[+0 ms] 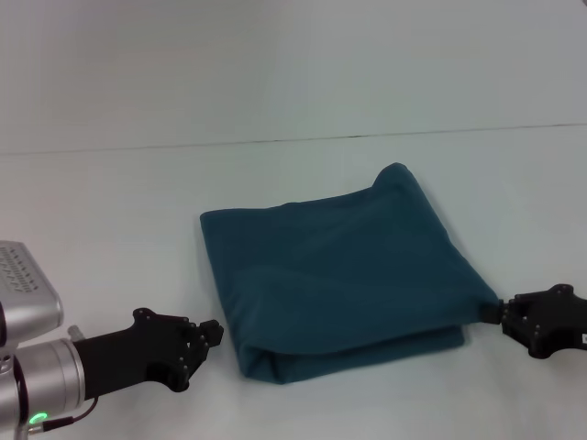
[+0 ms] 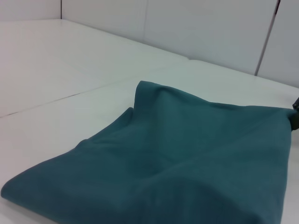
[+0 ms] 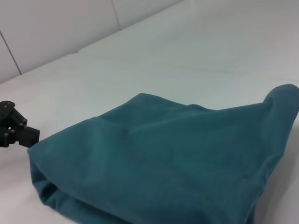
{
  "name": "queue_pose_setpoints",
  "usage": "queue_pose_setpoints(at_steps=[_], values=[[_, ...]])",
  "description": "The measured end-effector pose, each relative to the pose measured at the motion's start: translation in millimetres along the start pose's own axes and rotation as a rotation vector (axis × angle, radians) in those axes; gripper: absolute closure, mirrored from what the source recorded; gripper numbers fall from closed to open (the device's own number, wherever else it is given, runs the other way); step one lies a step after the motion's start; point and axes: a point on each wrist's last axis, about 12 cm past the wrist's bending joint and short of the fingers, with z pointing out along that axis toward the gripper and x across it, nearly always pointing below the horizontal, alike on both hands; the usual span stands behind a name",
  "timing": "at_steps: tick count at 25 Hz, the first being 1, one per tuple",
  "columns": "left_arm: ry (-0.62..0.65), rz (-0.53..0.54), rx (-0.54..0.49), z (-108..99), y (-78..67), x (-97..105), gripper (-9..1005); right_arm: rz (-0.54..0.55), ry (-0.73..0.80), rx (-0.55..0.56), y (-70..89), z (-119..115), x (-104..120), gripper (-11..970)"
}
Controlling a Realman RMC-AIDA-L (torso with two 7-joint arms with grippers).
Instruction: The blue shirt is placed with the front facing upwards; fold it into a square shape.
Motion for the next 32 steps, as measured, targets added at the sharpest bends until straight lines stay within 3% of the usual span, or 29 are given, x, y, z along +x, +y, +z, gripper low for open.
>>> queue_pose_setpoints(at_steps=[5, 12, 18, 20, 23, 27, 29, 32], values=[[-0.01, -0.002, -0.002, -1.7, 0.6, -2.0, 962, 0.031, 0.038, -0.055, 5.7, 3.3, -1.1, 907], [-0.048, 0.012, 0.022, -0.4, -1.5, -9.8, 963, 0.089, -0.009, -0.012, 2.7, -9.9, -0.1, 894], [-0.05, 0.02, 0.081, -2.4, -10.5, -7.4, 898, 0.098, -0.031, -0.007, 1.7, -12.8, -1.9, 705], [-0.052, 0.017, 0.076, -5.5, -13.2, -4.3, 826, 0.096, -0.034, -0.008, 1.5, -12.2, -2.9, 609], [-0.103, 0.013, 0.03, -11.0, -11.7, -6.5, 717, 0.092, -0.054, -0.006, 1.7, -12.9, -4.2, 466], [-0.268, -0.03, -0.073, -14.4, -0.9, -19.3, 595, 0.094, -0.117, 0.016, 0.7, -16.7, -6.4, 326], [-0.3, -0.026, -0.082, -6.4, 1.9, -25.1, 537, 0.091, -0.143, 0.024, 0.8, -17.7, -7.1, 256], [-0.282, -0.018, -0.087, 14.1, 6.9, -33.3, 451, 0.088, -0.17, 0.032, 3.0, -16.1, -6.2, 256]])
